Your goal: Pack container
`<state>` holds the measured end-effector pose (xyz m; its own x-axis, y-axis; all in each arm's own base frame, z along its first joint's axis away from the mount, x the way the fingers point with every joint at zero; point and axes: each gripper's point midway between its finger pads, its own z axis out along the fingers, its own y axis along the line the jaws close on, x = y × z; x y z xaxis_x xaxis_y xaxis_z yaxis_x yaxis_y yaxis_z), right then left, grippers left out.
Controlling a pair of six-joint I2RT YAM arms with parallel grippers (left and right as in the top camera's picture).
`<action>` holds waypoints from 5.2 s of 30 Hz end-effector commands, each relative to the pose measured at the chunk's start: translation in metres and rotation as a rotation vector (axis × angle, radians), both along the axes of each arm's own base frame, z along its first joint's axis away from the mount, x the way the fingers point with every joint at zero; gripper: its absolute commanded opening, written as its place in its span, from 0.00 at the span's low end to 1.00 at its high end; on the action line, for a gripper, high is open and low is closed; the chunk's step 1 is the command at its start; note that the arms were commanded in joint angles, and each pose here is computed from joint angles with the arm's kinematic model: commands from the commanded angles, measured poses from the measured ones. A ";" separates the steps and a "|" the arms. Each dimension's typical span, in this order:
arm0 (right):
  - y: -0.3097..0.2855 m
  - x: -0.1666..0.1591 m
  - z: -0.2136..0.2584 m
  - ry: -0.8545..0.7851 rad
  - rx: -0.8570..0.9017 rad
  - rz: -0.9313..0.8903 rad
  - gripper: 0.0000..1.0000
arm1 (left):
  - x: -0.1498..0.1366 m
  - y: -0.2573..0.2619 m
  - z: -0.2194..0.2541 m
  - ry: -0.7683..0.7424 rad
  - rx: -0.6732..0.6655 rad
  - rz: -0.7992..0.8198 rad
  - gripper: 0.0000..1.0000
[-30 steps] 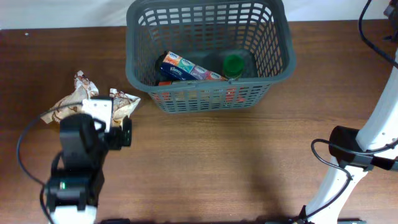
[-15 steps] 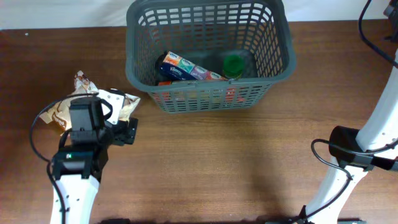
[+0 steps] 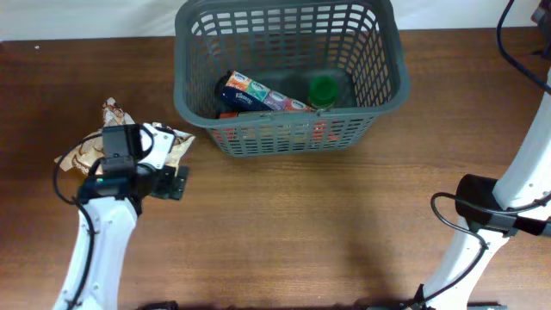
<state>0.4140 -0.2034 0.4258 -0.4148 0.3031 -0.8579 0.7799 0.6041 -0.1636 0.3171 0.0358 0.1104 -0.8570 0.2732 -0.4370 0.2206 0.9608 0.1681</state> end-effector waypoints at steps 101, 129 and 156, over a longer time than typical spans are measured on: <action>0.001 -0.008 0.011 -0.038 0.000 -0.007 0.99 | 0.124 0.040 0.263 -0.601 0.072 0.040 0.02; 0.001 -0.008 0.011 -0.038 0.000 -0.007 0.99 | 0.161 -0.244 0.248 -0.684 -0.299 -0.855 0.02; 0.001 -0.008 0.011 -0.038 0.000 -0.007 0.99 | 0.191 -0.251 0.191 -0.548 -0.315 -0.759 0.99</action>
<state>0.4141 -0.2034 0.4258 -0.4142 0.3033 -0.8582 0.7801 0.6040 -0.1631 0.5050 -0.2256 0.2658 -0.1809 0.4967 -0.8488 0.8094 0.5655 0.1584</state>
